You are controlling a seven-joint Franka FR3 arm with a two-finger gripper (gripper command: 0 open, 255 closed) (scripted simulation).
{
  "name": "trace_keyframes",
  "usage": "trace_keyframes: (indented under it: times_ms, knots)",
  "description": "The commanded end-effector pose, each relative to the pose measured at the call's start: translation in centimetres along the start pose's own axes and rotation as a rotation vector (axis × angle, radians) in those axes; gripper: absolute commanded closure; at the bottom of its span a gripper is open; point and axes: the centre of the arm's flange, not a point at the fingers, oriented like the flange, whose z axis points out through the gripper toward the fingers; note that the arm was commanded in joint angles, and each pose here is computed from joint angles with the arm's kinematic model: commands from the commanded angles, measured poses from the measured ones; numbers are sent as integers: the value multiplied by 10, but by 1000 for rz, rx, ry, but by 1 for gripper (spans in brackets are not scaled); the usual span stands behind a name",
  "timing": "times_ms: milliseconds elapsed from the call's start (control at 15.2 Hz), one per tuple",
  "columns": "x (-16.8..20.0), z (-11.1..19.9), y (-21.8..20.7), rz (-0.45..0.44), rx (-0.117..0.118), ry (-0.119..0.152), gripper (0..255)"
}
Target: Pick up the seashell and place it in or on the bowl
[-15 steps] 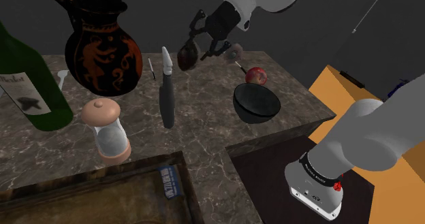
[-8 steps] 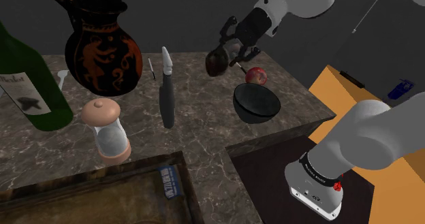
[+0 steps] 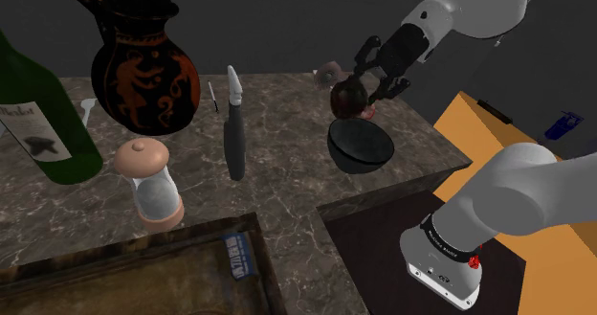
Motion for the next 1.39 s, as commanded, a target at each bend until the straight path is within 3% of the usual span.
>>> trace_keyframes:
  times_ms: [0, 132, 1320]
  knots:
    - [-4, -18, 21, 0, -1, -1, 255]
    - [-13, -35, 47, 0, -1, -1, 255]
    - [25, 21, 93, 0, -1, -1, 255]
